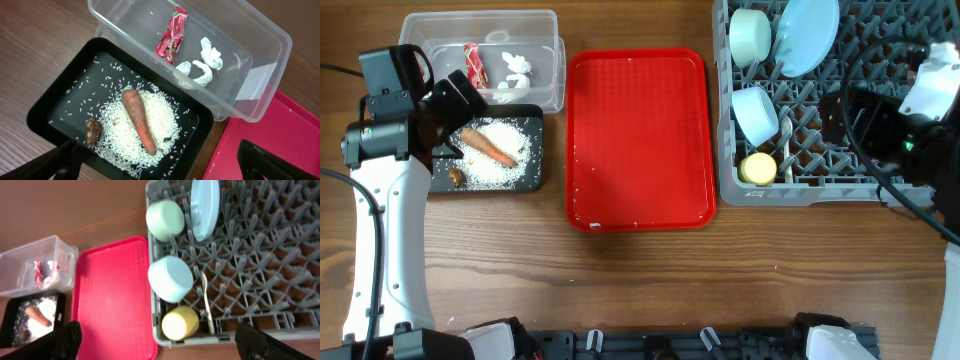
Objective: Sort waste into correct bins and load items into the dishwasher rack
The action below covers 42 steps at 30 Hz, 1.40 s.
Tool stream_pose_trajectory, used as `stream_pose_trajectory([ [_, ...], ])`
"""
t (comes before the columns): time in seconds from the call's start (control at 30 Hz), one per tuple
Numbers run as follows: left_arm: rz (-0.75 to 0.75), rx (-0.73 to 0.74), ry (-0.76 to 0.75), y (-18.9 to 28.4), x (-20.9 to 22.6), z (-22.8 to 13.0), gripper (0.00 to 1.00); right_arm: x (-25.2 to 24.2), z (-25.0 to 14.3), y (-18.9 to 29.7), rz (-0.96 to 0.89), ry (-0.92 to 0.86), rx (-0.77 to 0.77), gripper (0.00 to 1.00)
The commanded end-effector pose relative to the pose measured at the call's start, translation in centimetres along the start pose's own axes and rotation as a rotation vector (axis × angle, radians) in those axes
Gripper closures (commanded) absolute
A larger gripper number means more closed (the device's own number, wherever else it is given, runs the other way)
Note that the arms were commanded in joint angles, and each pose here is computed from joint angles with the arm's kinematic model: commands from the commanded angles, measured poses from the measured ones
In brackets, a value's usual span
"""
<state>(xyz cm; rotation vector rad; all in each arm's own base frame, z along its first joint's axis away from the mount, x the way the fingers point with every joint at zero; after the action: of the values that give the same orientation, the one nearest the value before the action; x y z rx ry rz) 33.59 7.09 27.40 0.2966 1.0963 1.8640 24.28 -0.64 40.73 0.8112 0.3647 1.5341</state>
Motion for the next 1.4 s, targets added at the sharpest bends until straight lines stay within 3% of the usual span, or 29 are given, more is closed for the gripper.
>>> stream_pose_trajectory([
  [0.0,0.009,-0.011,-0.008,0.1,0.2,0.3,0.00,0.1,0.6,0.2,-0.001,0.096,-0.107,0.00],
  [0.1,0.009,-0.011,-0.008,0.1,0.2,0.3,0.00,-0.4,-1.8,-0.1,0.010,0.172,-0.258,0.00],
  [0.33,0.009,-0.011,-0.008,0.1,0.2,0.3,0.00,-1.7,-14.9,-5.8,0.172,0.280,-0.701,0.00],
  [0.5,0.009,-0.011,-0.008,0.1,0.2,0.3,0.00,-4.1,-19.4,-9.3,0.147,0.047,-0.758,0.00],
  [0.63,0.009,-0.011,-0.008,0.1,0.2,0.3,0.00,-4.3,-20.6,-10.1,0.143,0.116,-0.772,0.00],
  [0.77,0.009,-0.011,-0.008,0.1,0.2,0.3,0.00,-3.7,-21.4,-10.7,0.138,0.341,-0.724,0.00],
  [1.3,0.027,0.000,-0.009,0.1,0.4,0.1,0.00,-3.7,-21.4,-10.7,0.137,0.336,-0.724,0.00],
  [1.37,0.007,-0.027,-0.014,1.8,0.2,0.0,0.00,-3.7,-21.4,-10.7,0.136,0.337,-0.724,0.00],
])
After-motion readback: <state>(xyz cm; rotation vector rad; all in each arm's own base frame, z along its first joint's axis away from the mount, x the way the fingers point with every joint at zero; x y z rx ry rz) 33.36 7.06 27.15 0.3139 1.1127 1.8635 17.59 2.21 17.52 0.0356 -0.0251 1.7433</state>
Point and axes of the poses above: each gripper's point midway between its finger pads, its own y axis back along the fingers, its own x axis along the line the jaws close on, z = x × y, the point moved 7 cm from there along y, back along the fingers, and after that the axes turned 2 degrees about y, right-handed, at the moved point
